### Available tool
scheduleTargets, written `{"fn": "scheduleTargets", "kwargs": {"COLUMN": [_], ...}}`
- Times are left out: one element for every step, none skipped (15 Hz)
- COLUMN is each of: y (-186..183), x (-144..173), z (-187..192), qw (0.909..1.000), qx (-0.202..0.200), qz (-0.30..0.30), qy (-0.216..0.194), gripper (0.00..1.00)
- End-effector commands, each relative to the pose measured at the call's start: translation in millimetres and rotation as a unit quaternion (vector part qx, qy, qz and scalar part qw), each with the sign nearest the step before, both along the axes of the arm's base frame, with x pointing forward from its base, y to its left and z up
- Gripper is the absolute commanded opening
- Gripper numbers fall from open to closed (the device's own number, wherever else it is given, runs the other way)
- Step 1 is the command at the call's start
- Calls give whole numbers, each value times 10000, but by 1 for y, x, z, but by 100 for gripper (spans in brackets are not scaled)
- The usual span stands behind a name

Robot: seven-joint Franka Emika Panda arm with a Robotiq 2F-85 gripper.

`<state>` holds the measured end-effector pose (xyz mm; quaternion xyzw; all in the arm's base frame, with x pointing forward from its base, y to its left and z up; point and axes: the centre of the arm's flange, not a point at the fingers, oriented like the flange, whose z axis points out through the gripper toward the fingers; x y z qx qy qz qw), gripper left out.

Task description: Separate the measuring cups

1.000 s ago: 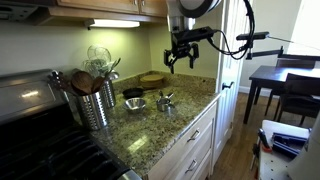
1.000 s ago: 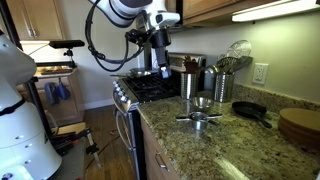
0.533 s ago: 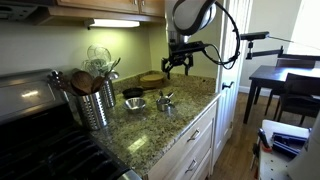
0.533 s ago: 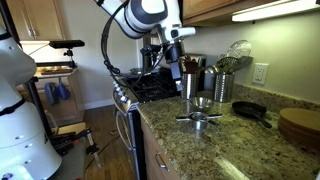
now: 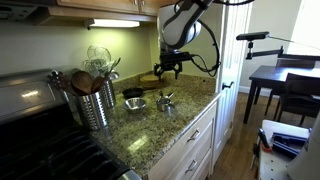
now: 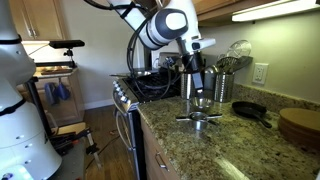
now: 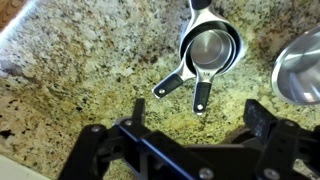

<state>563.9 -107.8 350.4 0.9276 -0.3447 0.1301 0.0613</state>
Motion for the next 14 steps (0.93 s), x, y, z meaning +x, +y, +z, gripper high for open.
{"fn": "scheduleTargets", "kwargs": {"y": [-2,-2,-4,-6,-8,-10,-13,-15,-19,-23,-27,-31,-34,-36], "x": [40,48,57,65,72,78,83,88,91,95,98,100,102,104], "z": [-17,-23,-30,-36,-42,-48,-54,-60,-66,-71,-75,-79,-82,-85], "qw": [9997,9996,9995,9994,9993,9992,9990,9989,9988,9987,9987,9987,9987,9986], "qx": [-215,-263,-324,-357,-375,-395,-414,-434,-449,-444,-433,-401,-374,-350], "qz": [-16,10,22,29,22,8,-10,-24,-56,-104,-146,-199,-246,-295], "qy": [-92,-71,-13,33,69,105,145,176,204,221,237,242,248,255], "gripper": [100,100,100,100,100,100,100,100,100,100,100,100,100,100]}}
